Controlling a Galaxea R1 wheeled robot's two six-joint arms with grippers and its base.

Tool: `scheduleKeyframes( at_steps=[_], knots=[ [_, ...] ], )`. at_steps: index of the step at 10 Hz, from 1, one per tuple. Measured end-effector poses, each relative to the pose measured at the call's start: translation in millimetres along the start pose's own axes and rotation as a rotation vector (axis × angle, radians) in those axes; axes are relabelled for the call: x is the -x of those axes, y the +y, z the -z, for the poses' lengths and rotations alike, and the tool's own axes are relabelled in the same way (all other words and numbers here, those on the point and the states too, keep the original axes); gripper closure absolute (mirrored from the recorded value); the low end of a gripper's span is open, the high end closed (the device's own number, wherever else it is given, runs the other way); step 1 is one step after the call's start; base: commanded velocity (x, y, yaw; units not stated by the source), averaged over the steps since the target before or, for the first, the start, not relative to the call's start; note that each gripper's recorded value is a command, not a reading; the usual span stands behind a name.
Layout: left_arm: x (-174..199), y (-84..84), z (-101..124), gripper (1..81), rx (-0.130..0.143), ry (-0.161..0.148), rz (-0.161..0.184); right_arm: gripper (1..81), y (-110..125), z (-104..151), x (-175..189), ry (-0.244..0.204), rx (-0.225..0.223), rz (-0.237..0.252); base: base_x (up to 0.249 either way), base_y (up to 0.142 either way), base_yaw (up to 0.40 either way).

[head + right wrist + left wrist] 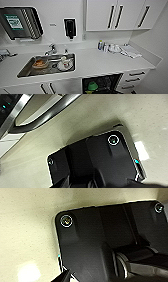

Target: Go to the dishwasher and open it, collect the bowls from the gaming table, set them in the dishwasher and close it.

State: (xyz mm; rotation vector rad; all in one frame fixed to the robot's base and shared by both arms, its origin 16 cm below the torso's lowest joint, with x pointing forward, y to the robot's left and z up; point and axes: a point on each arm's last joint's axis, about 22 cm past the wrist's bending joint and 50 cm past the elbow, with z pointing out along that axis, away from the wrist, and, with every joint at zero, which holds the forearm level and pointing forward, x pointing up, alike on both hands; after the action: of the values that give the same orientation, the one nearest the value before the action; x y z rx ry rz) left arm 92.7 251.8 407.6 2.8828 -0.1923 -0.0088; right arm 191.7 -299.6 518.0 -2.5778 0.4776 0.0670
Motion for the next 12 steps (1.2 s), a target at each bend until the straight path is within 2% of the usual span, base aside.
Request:
scheduleKeyframes(
  at_steps=[2, 5, 8, 10, 12],
  knots=[
    [-21, -3.6, 2, 1.0, -0.005, 0.025, -0.006, 1.0, -14, -4, -10, 0.010, -0.018, 0.020, 0.000, 0.000, 0.000],
    [-49, -7.3, 2, 1.0, -0.010, 0.060, -0.015, 1.0, -4, -1, -38, 0.055, 0.014, 0.033, 0.000, 0.000, 0.000],
    [-78, -11.6, 1, 1.0, -0.015, 0.097, -0.025, 1.0, -2, -12, -49, 0.067, 0.031, 0.056, 0.000, 0.000, 0.000],
    [-96, -14.9, -1, 1.0, -0.019, 0.120, -0.031, 1.0, -3, -13, -64, 0.079, 0.031, 0.069, 0.000, 0.000, 0.000],
    [-117, -18.2, -3, 1.0, -0.022, 0.150, -0.038, 1.0, 5, -12, -80, 0.099, 0.049, 0.078, 0.000, 0.000, 0.000]
  ],
)
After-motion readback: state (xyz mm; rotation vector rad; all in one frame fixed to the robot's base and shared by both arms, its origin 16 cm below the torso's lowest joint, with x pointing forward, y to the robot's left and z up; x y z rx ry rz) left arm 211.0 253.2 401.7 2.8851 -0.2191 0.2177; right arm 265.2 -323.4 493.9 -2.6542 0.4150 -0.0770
